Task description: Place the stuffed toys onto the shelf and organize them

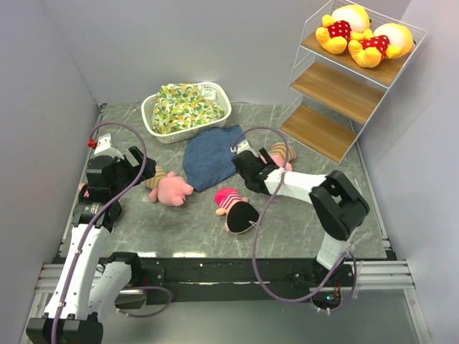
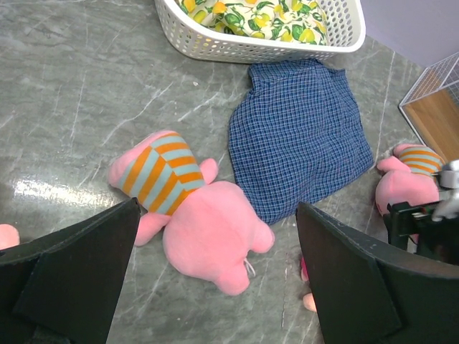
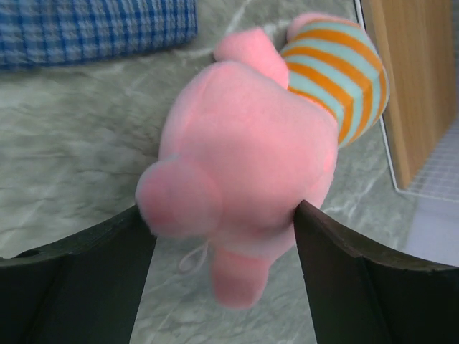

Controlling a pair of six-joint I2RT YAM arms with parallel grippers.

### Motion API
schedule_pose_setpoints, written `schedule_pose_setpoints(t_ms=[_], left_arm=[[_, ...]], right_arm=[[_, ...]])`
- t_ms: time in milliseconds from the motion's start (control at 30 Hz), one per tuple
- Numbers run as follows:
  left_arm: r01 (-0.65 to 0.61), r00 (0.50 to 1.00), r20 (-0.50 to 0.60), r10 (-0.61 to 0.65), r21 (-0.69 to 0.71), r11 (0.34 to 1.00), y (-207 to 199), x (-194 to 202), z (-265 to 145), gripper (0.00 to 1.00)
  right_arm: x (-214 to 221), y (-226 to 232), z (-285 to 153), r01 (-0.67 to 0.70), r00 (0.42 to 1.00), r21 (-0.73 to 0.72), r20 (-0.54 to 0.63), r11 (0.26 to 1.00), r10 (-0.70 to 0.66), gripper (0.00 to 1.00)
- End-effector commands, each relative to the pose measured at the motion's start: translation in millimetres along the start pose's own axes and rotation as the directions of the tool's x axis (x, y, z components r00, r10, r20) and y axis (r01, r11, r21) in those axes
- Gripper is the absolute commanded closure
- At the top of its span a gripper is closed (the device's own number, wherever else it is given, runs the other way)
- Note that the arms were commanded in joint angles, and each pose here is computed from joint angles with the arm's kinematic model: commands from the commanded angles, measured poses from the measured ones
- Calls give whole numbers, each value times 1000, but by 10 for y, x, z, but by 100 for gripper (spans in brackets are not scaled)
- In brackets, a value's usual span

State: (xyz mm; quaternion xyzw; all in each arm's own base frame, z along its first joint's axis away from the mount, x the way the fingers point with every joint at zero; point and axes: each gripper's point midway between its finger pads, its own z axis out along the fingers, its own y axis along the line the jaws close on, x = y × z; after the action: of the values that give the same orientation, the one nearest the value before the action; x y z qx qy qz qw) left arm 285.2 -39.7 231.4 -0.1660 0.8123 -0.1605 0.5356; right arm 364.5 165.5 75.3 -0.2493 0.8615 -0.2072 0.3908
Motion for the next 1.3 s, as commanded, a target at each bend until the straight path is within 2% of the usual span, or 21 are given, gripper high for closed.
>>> schedule_pose_setpoints(t_ms=[0, 33, 67, 133, 167, 267, 400, 500, 600, 633, 733, 767, 833, 967, 1000, 1033, 1067, 1100, 1167, 1200, 1267], left_arm=[[-12, 1000, 26, 11, 38, 999, -80, -59, -18, 4], [-14, 1000, 27, 13, 43, 999, -91, -64, -24, 4], [-14, 1000, 26, 13, 46, 999, -96, -61, -25, 4], [-19, 999, 31, 18, 50, 999, -101, -69, -33, 3], [-20, 999, 35, 18, 54, 998, -108, -75, -48, 4], [-27, 999, 49, 23, 72, 997, -140, -94, -73, 3], [-32, 998, 64, 24, 127, 991, -242, -127, -100, 3], [-21, 997, 71, 8, 185, 982, -362, -164, -114, 3], [-34, 998, 56, 18, 310, 950, -590, -151, -149, 4], [-53, 997, 76, 28, 357, 933, -686, -203, -164, 3], [-100, 995, 62, 81, 466, 879, -915, -189, -201, 2], [-120, 993, 65, 101, 499, 858, -1011, -214, -234, 1], [-192, 981, 127, 147, 529, 827, -1112, -308, -283, 1], [-404, 913, 334, 235, 652, 642, -1449, -334, -574, 2], [-453, 890, 380, 253, 666, 593, -1503, -325, -643, 1], [-476, 877, 408, 253, 668, 572, -1511, -313, -687, 1], [-535, 842, 470, 264, 667, 518, -1569, -343, -758, 1], [-562, 827, 485, 283, 707, 430, -1638, -245, -865, 1], [-594, 799, 496, 340, 743, 310, -1682, -88, -919, 1], [-579, 792, 487, 368, 792, 197, -1719, 68, -1033, 1], [-561, 775, 480, 411, 822, 98, -1750, 195, -1045, 1]], right_arm=[[-103, -246, 70, 45, 999, 160, 2, 986, -45, 24], [-106, -247, 81, 39, 999, 172, 13, 984, -42, 28], [-114, -294, 79, 36, 999, 197, 16, 980, -40, 42], [-153, -352, 60, 33, 999, 218, 31, 975, -40, 56], [-170, -358, 47, 34, 998, 213, 35, 976, -42, 71], [-248, -431, -131, 19, 999, 173, 24, 985, -23, 82], [-580, -482, -640, -96, 990, -52, 97, 994, 101, 82], [-771, -720, -1004, -175, 976, -86, 119, 981, 184, 83], [-989, -693, -1395, -170, 966, -268, 146, 948, 214, 83], [-1083, -555, -1586, -144, 962, -401, 157, 905, 223, 85], [-1190, -439, -1942, -110, 949, -562, 185, 820, 254, 86], [-1223, -334, -2097, -82, 945, -642, 194, 762, 265, 86], [-1247, -309, -2281, -72, 935, -698, 202, 712, 292, 86], [-1244, -101, -2671, -25, 934, -842, 172, 539, 312, 85], [-1234, -19, -2824, -1, 935, -888, 162, 460, 314, 85], [-1234, 12, -2901, 13, 935, -908, 161, 420, 317, 85], [-1231, 49, -2976, 26, 935, -925, 156, 379, 317, 85], [-1219, 97, -3114, 55, 937, -950, 155, 306, 313, 85], [-1212, 128, -3200, 62, 940, -965, 142, 253, 311, 85], [-1223, 135, -3266, 75, 939, -972, 144, 224, 313, 85], [-1259, 113, -3288, 37, 935, -975, 112, 221, 337, 85]])
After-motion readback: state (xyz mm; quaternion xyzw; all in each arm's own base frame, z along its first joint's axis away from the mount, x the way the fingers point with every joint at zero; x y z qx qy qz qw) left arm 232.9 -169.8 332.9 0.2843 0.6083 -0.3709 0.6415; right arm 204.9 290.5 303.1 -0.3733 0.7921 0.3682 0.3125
